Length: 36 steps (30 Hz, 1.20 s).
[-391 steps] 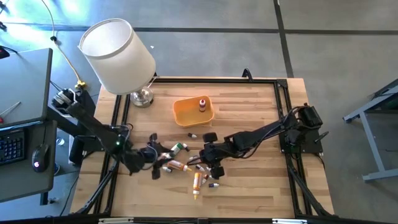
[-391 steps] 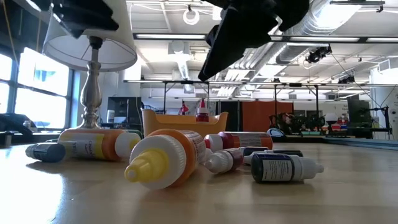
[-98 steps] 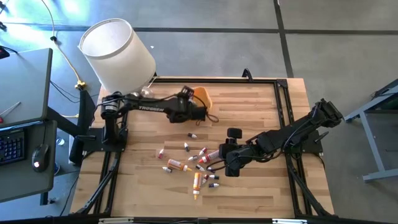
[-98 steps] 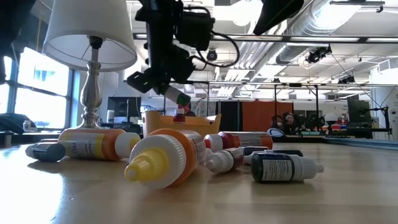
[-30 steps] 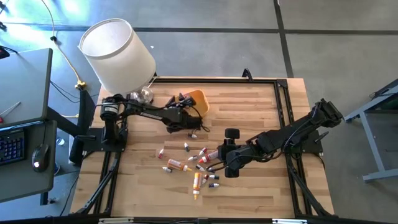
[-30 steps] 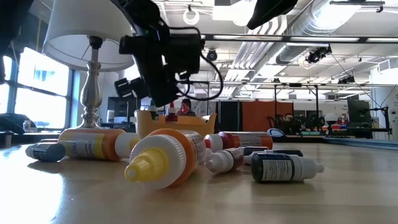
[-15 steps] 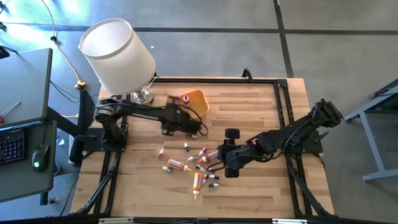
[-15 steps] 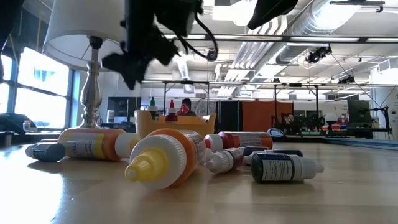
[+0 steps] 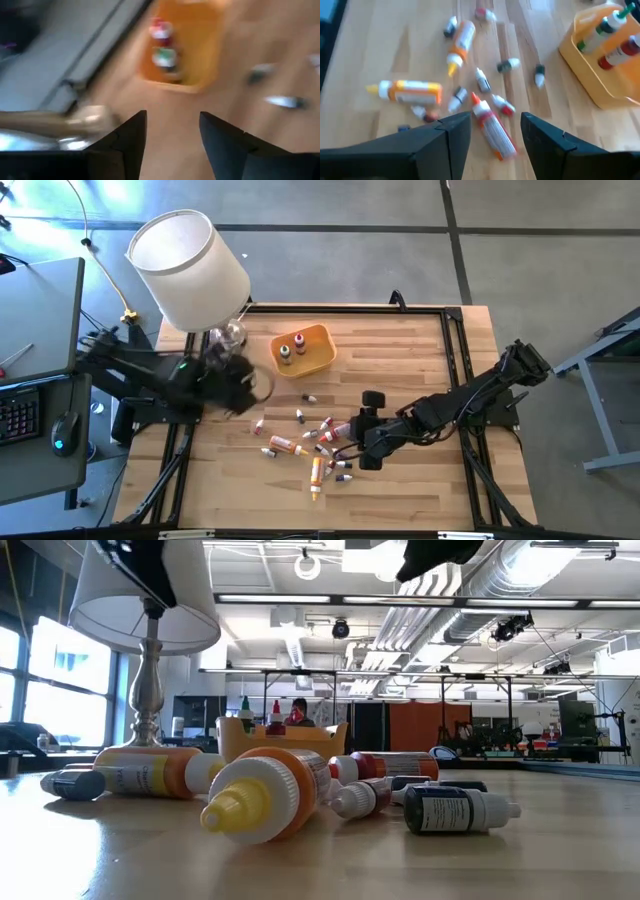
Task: Pick & Place food coloring
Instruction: Put the large orange food coloring bottle into the bin
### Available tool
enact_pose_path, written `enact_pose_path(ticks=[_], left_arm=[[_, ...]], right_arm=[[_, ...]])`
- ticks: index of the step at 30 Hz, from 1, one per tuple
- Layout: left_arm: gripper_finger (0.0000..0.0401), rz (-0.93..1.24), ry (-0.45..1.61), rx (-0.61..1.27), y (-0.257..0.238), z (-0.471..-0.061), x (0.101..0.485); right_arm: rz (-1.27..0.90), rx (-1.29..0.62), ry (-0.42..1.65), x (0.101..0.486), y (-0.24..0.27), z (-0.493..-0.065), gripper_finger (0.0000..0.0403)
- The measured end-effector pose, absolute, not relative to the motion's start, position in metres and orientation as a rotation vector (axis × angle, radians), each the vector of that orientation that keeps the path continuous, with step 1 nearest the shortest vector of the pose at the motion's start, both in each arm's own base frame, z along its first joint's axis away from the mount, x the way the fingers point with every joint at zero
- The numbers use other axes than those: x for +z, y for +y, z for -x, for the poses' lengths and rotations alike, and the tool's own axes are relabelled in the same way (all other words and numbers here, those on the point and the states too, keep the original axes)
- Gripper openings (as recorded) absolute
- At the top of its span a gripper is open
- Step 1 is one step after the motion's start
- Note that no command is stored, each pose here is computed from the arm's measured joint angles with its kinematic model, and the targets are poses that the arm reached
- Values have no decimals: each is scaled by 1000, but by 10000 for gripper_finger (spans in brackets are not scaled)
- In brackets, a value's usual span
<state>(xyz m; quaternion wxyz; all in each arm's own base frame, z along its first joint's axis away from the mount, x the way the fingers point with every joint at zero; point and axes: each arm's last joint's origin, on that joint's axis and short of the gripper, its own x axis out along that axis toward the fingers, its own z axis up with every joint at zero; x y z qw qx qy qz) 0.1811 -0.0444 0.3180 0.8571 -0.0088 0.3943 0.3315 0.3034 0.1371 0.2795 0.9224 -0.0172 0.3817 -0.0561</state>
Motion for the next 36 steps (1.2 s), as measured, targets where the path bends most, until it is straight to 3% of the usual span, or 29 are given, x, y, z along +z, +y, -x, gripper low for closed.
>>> enact_pose_path(ticks=[6, 14, 18, 27, 36], left_arm=[[177, 106, 602, 454, -77, -172, 271], [177, 118, 584, 415, -85, -169, 238], [177, 109, 567, 443, -83, -169, 239], [177, 86, 548, 469, -82, -169, 239], [177, 65, 553, 463, -82, -169, 239]], right_arm=[[96, -28, 623, 241, 133, -314, 165], [-49, -5, 478, 206, 104, -325, 165], [-27, 57, 601, 197, 95, -348, 165], [153, 146, 1104, 180, 99, -393, 165], [172, 129, 1222, 152, 95, -409, 165]])
